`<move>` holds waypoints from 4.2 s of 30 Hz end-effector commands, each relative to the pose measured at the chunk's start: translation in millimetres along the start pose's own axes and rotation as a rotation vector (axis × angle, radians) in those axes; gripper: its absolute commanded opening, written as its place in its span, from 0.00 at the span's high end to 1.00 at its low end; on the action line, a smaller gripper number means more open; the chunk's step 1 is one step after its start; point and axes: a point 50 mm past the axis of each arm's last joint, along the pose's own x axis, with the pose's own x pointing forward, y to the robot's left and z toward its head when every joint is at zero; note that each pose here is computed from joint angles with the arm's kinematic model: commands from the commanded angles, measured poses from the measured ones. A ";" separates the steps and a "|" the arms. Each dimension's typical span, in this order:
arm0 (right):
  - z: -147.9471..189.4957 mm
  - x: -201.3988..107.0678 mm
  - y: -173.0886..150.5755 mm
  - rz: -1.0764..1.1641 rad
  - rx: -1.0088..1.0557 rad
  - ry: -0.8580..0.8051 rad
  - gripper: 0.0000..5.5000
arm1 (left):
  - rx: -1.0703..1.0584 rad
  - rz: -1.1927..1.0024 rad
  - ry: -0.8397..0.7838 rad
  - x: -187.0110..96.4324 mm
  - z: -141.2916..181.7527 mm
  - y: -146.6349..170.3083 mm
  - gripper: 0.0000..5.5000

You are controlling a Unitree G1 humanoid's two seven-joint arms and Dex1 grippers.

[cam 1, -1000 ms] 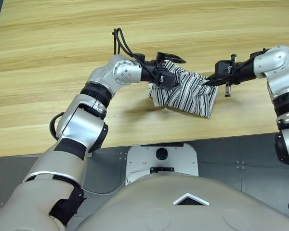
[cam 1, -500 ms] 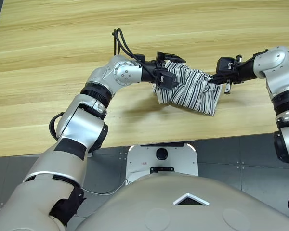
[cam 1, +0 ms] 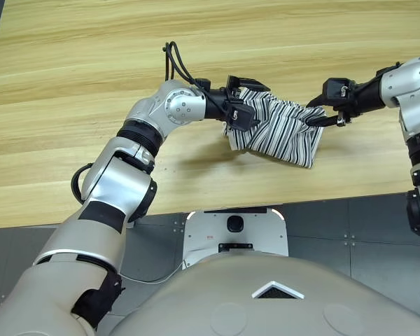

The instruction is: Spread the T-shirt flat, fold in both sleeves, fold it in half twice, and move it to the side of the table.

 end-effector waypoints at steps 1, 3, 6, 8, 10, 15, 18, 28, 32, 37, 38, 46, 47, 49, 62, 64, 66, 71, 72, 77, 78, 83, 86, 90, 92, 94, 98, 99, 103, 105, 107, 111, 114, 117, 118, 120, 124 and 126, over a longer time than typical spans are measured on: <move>4.3 -3.0 -12.8 -0.159 -0.063 -0.006 0.62 | -0.003 0.010 0.011 -3.8 -2.8 -1.3 0.32; 8.7 -5.3 -18.0 -0.226 -0.090 -0.033 0.62 | -0.002 0.046 0.007 -6.7 -2.6 4.8 0.32; 23.0 -10.1 -23.0 -0.307 -0.132 -0.146 0.62 | 0.006 0.154 -0.001 -16.5 -2.0 24.9 0.32; 31.5 -12.4 -22.0 -0.326 -0.150 -0.238 0.62 | 0.005 0.227 -0.002 -26.1 -2.2 37.7 0.32; 35.1 -14.3 -19.2 -0.326 -0.168 -0.299 0.62 | 0.003 0.265 -0.005 -36.3 -2.7 44.0 0.32; 33.4 -14.4 -4.1 -0.217 -0.116 -0.388 0.62 | 0.012 0.322 0.012 -57.4 -5.2 49.9 0.32; 18.0 -11.5 9.6 -0.083 -0.083 -0.286 0.62 | -0.005 0.369 0.018 -67.3 -6.7 50.5 0.32; 25.2 -2.7 26.9 0.040 0.015 -0.420 0.62 | -0.097 0.495 -0.037 -73.0 -2.4 41.9 0.32; 40.6 4.9 23.0 0.035 0.058 -0.584 0.62 | -0.164 0.569 -0.084 -73.1 3.2 31.9 0.32; 42.4 17.8 18.5 0.049 0.103 -0.590 0.62 | -0.209 0.634 -0.128 -74.1 13.3 23.4 0.32; 43.3 20.0 17.7 0.050 0.103 -0.594 0.62 | -0.215 0.642 -0.132 -74.0 14.6 22.5 0.32; 47.7 46.6 6.9 -0.048 0.129 -0.650 0.62 | -0.275 0.738 -0.178 -74.7 22.4 19.7 0.32; 47.7 49.2 5.7 -0.065 0.142 -0.659 0.62 | -0.278 0.743 -0.180 -74.8 22.9 19.8 0.32; 46.0 54.6 5.9 -0.078 0.160 -0.656 0.62 | -0.281 0.748 -0.183 -74.5 23.9 20.4 0.32; 11.3 79.0 13.2 -0.094 0.212 -0.228 0.62 | -0.303 0.792 -0.182 -79.7 24.4 19.0 0.32; -0.2 82.8 12.8 -0.152 0.221 -0.064 0.62 | -0.305 0.802 -0.187 -78.6 25.1 18.8 0.32; -6.9 82.8 10.4 -0.194 0.255 0.027 0.62 | -0.302 0.813 -0.187 -79.3 25.1 18.3 0.32; -14.6 71.5 -6.1 -0.382 0.456 0.090 0.62 | -0.292 0.856 -0.174 -86.5 23.0 18.8 0.32; -17.7 67.3 -9.7 -0.438 0.500 0.097 0.62 | -0.291 0.862 -0.172 -87.5 22.7 18.4 0.32; -39.4 44.4 -17.8 -0.667 0.639 0.158 0.62 | -0.286 0.893 -0.159 -94.0 20.9 16.8 0.32; -46.4 38.5 -17.4 -0.708 0.656 0.183 0.62 | -0.286 0.895 -0.156 -94.8 20.4 16.2 0.32; -70.3 10.0 -19.0 -0.903 0.737 0.243 0.62 | -0.285 0.913 -0.137 -100.5 18.5 12.3 0.32; -81.8 -7.5 -20.0 -1.022 0.773 0.274 0.62 | -0.284 0.927 -0.128 -104.4 18.6 10.5 0.32; -91.7 -32.6 -24.3 -1.232 0.922 0.212 0.62 | -0.289 0.937 -0.116 -107.3 17.8 7.5 0.32; -92.9 -39.4 -26.3 -1.303 0.972 0.179 0.62 | -0.294 0.940 -0.113 -107.3 17.5 5.4 0.32; -92.3 -44.2 -28.8 -1.352 0.997 0.148 0.62 | -0.298 0.940 -0.112 -107.1 17.2 3.7 0.32; -75.8 -56.2 -47.2 -1.443 1.055 -0.046 0.62 | -0.307 0.944 -0.108 -108.0 16.1 1.2 0.32; -69.4 -59.1 -53.0 -1.460 1.060 -0.105 0.62 | -0.308 0.945 -0.107 -108.4 15.9 0.9 0.32; -37.5 -62.9 -75.0 -1.478 1.031 -0.336 0.62 | -0.316 0.953 -0.105 -109.4 15.2 -0.7 0.32; -21.0 -62.0 -83.3 -1.471 1.004 -0.441 0.62 | -0.321 0.958 -0.106 -109.2 15.2 -1.7 0.32; 2.9 -62.3 -92.0 -1.470 0.925 -0.582 0.62 | -0.336 0.994 -0.114 -112.3 15.2 -2.4 0.32; 47.1 -49.0 -80.2 -1.435 0.726 -0.866 0.62 | -0.410 1.204 -0.146 -128.5 16.1 4.0 0.32; 62.4 -23.5 -35.4 -1.401 0.609 -0.970 0.62 | -0.508 1.380 -0.147 -139.0 17.6 2.1 0.32; 73.0 -0.3 7.2 -1.359 0.564 -1.046 0.62 | -0.586 1.507 -0.085 -147.8 16.5 -8.5 0.32; 74.1 7.7 20.4 -1.358 0.563 -1.049 0.62 | -0.612 1.554 -0.060 -150.8 15.9 -13.1 0.32; 65.9 32.1 46.5 -1.364 0.649 -0.952 0.62 | -0.715 1.691 0.006 -162.9 11.9 -31.0 0.32; 50.5 48.7 75.5 -1.399 0.726 -0.841 0.62 | -0.868 1.769 0.178 -176.0 3.4 -65.2 0.32; 43.2 53.0 86.8 -1.393 0.786 -0.815 0.62 | -0.948 1.824 0.231 -177.0 3.5 -81.2 0.32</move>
